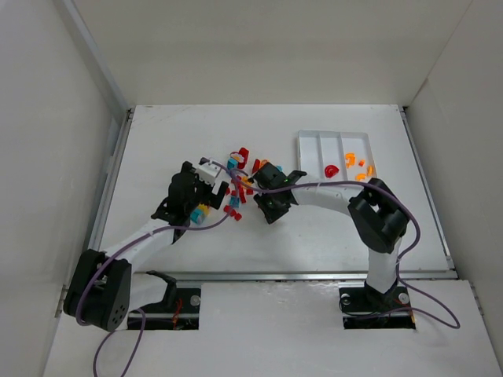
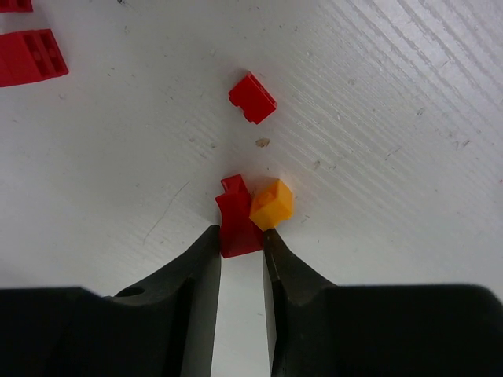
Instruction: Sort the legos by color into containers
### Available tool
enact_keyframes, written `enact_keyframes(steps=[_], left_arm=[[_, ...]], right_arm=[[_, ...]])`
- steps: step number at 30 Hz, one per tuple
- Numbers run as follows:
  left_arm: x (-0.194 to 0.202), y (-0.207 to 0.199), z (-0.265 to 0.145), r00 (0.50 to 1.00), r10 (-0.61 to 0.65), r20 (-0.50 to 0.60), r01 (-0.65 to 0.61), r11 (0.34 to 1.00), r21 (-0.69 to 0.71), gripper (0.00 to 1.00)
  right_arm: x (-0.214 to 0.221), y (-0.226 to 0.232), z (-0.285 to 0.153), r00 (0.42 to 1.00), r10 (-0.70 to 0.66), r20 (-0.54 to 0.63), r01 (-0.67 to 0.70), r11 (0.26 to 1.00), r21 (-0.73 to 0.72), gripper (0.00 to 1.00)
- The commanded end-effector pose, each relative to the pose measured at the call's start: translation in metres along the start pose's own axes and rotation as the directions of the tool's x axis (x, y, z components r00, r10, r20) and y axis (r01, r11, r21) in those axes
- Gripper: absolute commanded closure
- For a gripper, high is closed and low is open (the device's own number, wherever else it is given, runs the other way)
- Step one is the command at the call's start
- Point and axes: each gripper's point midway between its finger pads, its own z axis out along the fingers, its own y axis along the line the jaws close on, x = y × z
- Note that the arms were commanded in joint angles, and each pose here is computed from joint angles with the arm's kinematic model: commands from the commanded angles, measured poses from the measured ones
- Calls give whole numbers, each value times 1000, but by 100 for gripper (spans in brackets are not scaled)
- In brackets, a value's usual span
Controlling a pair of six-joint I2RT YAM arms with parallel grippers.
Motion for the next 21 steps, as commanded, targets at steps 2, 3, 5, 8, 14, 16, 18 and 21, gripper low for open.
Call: enact_keyframes(steps=[2, 3, 5, 8, 14, 16, 18, 21], left_arm=[[-20, 1, -4, 997, -2, 79, 2, 1000, 0, 0], [-20, 1, -4, 997, -2, 79, 2, 1000, 0, 0], [-22, 2, -5, 996, -2, 88, 2, 1000, -2, 0], [-22, 2, -5, 996, -2, 88, 2, 1000, -2, 1], [-71, -14, -5, 981, 29, 193, -55, 990, 133, 14], [-92, -32, -8, 972, 23, 234, -82, 966, 246, 15], [-124, -41, -9, 956, 49, 290, -146, 935, 324, 15], [-168, -64, -20, 928, 25, 372, -215, 850, 480, 15]], right_arm=[[0, 1, 9, 1000, -10, -23, 10, 1000, 9, 85], [-7, 1, 8, 1000, -11, -2, 11, 1000, 15, 90], [-11, -4, 3, 1000, -11, 18, 10, 999, 42, 100], [-28, -21, -20, 993, -39, 114, 23, 990, 140, 100], [-70, -54, -101, 844, -296, 447, 128, 921, 368, 100], [-85, -55, -149, 714, -458, 529, 217, 864, 455, 100], [-93, -44, -179, 571, -564, 596, 293, 818, 494, 100], [-99, -29, -207, 376, -740, 558, 443, 672, 593, 100]])
